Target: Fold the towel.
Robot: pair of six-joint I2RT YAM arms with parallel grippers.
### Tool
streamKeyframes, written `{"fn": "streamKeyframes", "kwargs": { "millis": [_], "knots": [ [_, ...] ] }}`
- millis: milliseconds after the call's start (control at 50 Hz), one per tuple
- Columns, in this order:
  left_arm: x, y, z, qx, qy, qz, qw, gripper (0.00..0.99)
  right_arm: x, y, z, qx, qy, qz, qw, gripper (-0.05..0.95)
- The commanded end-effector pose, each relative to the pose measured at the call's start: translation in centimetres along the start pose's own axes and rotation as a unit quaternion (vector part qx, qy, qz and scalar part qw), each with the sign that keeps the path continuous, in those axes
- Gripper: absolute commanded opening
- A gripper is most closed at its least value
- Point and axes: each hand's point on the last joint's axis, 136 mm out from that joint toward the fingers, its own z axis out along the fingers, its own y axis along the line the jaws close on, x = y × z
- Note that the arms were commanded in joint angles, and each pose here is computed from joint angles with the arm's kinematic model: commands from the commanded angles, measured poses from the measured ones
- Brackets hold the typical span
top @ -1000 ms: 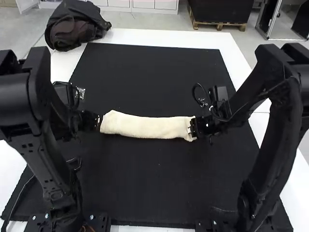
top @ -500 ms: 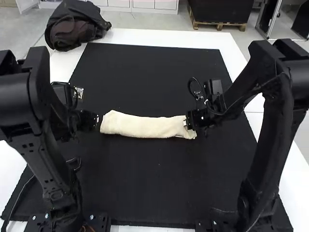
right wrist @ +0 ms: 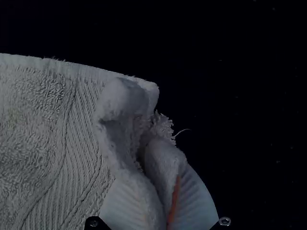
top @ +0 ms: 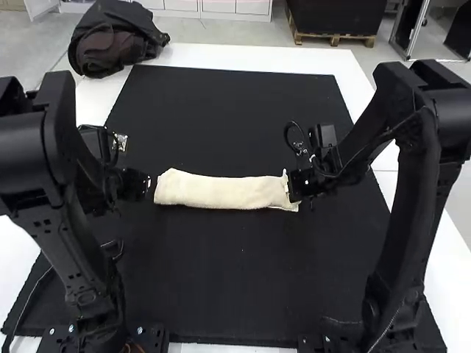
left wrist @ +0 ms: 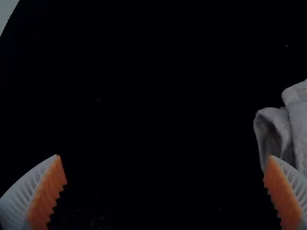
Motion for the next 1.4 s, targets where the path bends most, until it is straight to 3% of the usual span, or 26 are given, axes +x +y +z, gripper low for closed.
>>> {"fn": "streamKeyframes", "kwargs": {
  "millis": [0, 320, 500, 700, 1020, 1380],
  "knots": [
    [-2.6, 0.9, -0.5, -0.008, -0.035, 0.000, 0.9993, 0.966, 1.9, -0.8, 0.2, 0.008, 0.030, 0.010, 0.999, -0.02],
    [-3.1, 2.9, -0.8, -0.030, -0.040, -0.013, 0.9987, 0.966, -5.5, -4.4, -6.9, 0.035, -0.051, 0.037, 0.997, -0.02],
    [-3.0, 2.9, -0.8, -0.030, -0.038, -0.019, 0.9986, 0.966, -10.9, -2.4, -10.7, 0.017, -0.118, 0.021, 0.993, -0.02],
    [-3.0, 2.9, -0.8, -0.030, -0.038, -0.019, 0.9987, 0.966, -15.0, 2.7, -11.8, -0.034, -0.144, 0.004, 0.989, -0.02],
    [-2.4, 2.7, -0.7, -0.027, -0.027, -0.022, 0.9990, 0.966, -12.4, 11.7, -7.9, -0.107, -0.086, -0.028, 0.990, -0.02],
    [-2.3, 2.6, -0.7, -0.025, -0.021, -0.024, 0.9992, 0.966, -11.1, 17.0, -4.7, -0.152, -0.058, -0.050, 0.985, -0.02]
  ]
}}
